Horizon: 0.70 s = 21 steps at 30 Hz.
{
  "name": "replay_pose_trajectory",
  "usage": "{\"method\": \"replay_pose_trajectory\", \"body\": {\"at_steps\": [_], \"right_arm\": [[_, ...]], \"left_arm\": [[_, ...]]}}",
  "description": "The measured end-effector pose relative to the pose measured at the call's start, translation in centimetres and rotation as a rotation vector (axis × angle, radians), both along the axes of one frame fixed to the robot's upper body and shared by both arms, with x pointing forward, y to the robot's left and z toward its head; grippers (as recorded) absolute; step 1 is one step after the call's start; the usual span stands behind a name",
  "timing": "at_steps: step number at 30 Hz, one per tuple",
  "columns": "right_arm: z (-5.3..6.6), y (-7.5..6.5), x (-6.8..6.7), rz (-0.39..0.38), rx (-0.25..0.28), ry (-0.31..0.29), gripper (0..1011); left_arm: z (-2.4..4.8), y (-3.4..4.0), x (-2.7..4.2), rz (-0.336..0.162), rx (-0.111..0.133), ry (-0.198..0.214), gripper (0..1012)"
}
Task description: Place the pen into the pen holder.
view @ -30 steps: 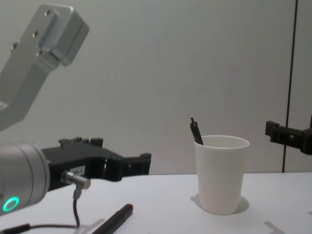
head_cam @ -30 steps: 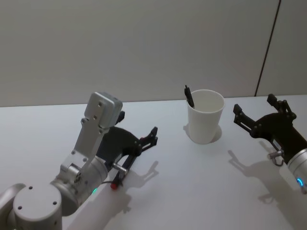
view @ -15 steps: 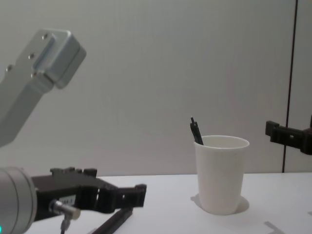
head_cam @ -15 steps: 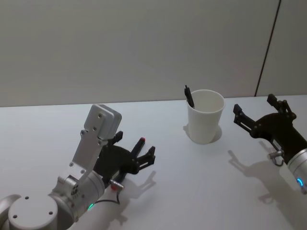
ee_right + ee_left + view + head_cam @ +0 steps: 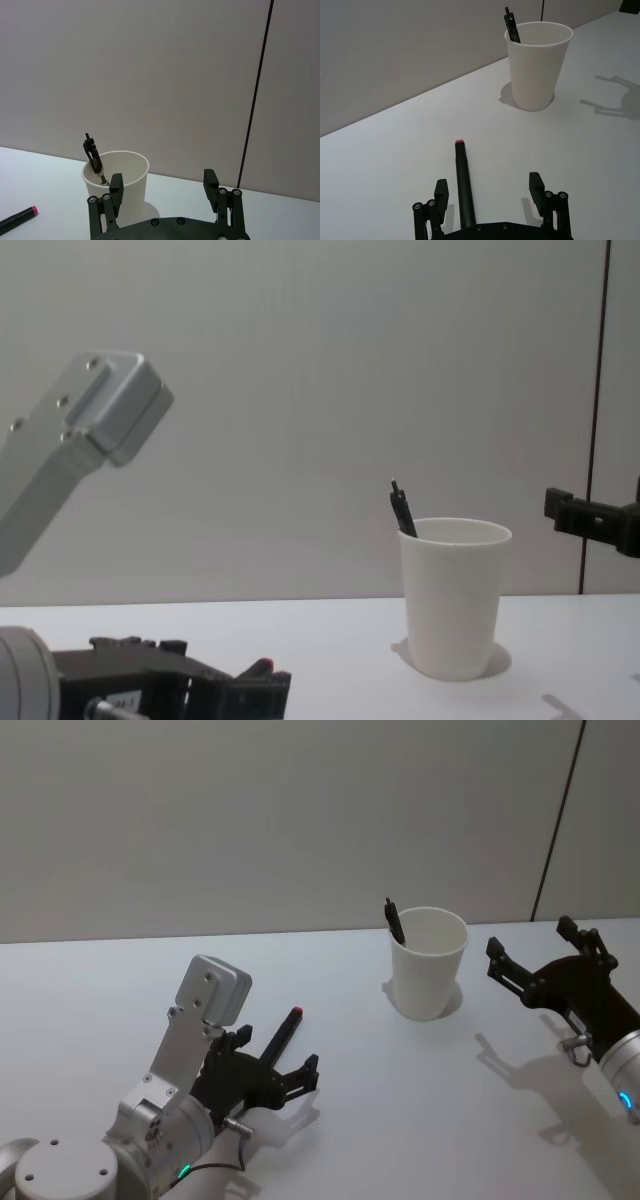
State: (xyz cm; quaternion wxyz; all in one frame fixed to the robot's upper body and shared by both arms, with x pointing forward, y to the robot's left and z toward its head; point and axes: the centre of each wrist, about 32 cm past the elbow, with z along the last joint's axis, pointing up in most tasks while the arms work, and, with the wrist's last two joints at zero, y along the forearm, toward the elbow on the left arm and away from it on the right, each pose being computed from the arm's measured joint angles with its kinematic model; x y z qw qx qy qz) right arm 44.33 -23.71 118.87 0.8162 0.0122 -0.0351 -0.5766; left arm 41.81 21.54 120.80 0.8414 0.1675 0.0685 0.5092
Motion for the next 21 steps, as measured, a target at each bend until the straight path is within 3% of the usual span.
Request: {"method": "replay_pose_trajectory", "body": {"at_steps": [21], "right_arm": [[0.0,0.0,0.0,0.0,0.0,0.0,1001]], "left_arm": [[0.13,0.61,0.5,0.013,-0.014,0.11,1001]]}}
